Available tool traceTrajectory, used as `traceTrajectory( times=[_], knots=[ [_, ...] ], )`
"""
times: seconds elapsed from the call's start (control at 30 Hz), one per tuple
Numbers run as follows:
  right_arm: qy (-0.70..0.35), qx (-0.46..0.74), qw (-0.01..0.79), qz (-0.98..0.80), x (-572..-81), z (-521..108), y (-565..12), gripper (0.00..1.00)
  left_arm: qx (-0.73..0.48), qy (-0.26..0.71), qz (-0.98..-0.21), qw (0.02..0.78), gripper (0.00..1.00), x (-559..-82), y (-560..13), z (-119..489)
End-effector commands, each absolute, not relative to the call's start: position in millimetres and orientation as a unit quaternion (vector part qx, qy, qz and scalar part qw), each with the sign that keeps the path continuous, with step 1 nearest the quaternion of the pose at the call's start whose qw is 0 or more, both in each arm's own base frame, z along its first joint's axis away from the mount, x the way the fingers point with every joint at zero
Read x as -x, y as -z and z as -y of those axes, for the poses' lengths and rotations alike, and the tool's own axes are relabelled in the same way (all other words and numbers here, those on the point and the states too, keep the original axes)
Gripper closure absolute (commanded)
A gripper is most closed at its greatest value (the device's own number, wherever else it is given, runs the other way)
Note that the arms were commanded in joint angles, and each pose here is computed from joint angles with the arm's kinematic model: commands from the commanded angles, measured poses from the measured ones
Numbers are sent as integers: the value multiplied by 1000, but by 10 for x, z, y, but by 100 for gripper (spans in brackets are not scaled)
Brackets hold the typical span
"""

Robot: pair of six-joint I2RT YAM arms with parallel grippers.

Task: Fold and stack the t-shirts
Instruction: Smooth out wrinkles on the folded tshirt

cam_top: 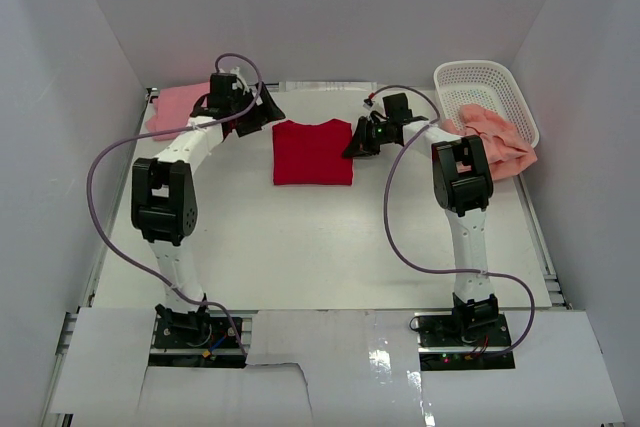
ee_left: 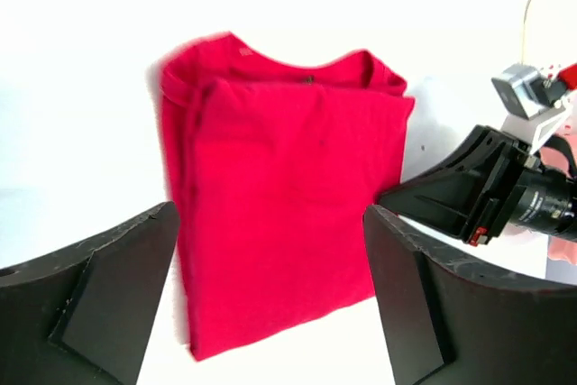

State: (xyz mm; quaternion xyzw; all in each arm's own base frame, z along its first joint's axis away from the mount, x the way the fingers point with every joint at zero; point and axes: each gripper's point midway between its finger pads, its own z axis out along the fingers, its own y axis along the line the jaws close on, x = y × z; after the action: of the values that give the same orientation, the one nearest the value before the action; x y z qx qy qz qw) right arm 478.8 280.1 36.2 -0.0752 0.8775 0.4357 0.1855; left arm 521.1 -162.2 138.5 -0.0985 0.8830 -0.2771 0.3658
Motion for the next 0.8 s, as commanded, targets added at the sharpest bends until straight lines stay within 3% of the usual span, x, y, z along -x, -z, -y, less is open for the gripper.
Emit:
traceTrajectory(
  times=[0.0, 0.13, 0.27, 0.37, 0.53, 0.77],
  knots=[
    [-441, 98, 224, -864, -4837, -2766, -801, 91, 82, 246, -899, 353, 5, -5165, -1336, 1412],
    [-439, 104, 242, -859, -4793, -2741, -1031, 83, 72, 242, -911, 327, 7, -5148, -1030, 1382],
    [-439, 116, 276, -847, -4727, -2699, -1452, 64, 56, 266, -912, 308, 12, -5146, -820, 1478],
    [-438, 123, 302, -838, -4665, -2645, -1758, 57, 44, 287, -908, 302, 12, -5145, -734, 1553],
    [-438, 138, 327, -826, -4541, -2598, -2099, 56, 46, 298, -909, 289, 12, -5160, -581, 1590],
    [-434, 140, 324, -829, -4429, -2527, -2087, 56, 51, 314, -909, 269, 16, -5197, -376, 1665]
  ],
)
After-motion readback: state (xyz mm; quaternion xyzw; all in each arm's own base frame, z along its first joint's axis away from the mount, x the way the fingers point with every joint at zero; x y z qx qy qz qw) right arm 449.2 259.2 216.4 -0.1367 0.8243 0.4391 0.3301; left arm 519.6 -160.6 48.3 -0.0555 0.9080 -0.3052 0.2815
